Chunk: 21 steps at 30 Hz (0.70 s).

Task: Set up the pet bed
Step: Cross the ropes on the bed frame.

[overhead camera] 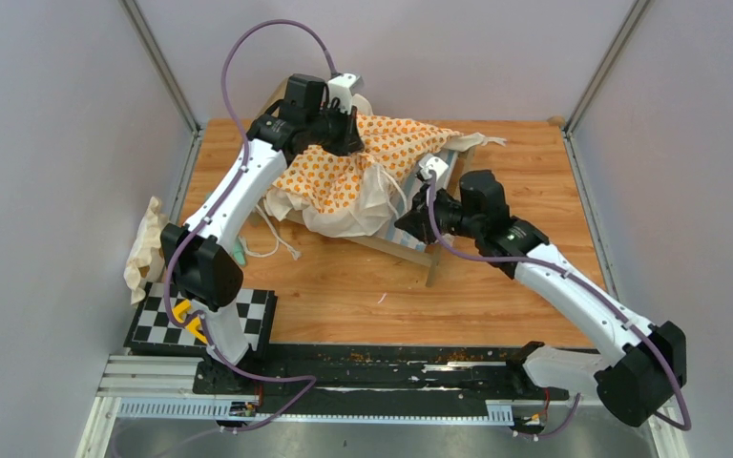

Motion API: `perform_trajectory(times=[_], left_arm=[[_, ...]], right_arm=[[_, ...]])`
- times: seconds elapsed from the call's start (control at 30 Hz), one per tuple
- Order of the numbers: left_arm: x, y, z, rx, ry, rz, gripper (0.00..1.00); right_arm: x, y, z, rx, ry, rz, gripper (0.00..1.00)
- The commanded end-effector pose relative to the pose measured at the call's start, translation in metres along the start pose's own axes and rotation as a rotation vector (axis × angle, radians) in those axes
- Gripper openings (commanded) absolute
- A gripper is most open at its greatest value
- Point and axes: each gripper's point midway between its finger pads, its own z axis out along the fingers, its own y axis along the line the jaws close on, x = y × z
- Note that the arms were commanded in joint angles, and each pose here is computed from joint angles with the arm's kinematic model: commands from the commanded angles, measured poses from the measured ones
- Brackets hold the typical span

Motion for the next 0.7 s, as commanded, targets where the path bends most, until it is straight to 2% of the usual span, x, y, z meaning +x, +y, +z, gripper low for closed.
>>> perform_trajectory(times=[0.0, 0.2, 0.3, 0.5, 0.57, 0.67], left_arm=[[-0.017, -0.003, -0.004, 0.024, -0.054, 0.019, 0.00], [-0.015, -0.002, -0.002, 0.029, -0.047, 0.017, 0.00], [-0.013, -0.002, -0.001, 0.030, -0.044, 0.013, 0.00], [-0.008, -0.001, 0.003, 0.036, -0.029, 0.003, 0.00], [-0.005, -0.001, 0.005, 0.040, -0.021, -0.003, 0.00], [0.000, -0.003, 0.007, 0.054, -0.010, -0.009, 0.00]], right_arm=[[-0.023, 0.056, -0.029, -0.228, 0.007, 0.163, 0.00], [-0.058, 0.094, -0.050, -0.393, -0.019, 0.311, 0.00], [-0.066, 0.099, -0.051, -0.420, -0.018, 0.370, 0.00], [-0.037, 0.095, -0.036, -0.400, 0.081, 0.483, 0.00], [-0.015, 0.079, -0.027, -0.299, 0.127, 0.477, 0.01], [0.032, 0.030, -0.025, 0.027, 0.227, 0.443, 0.22]])
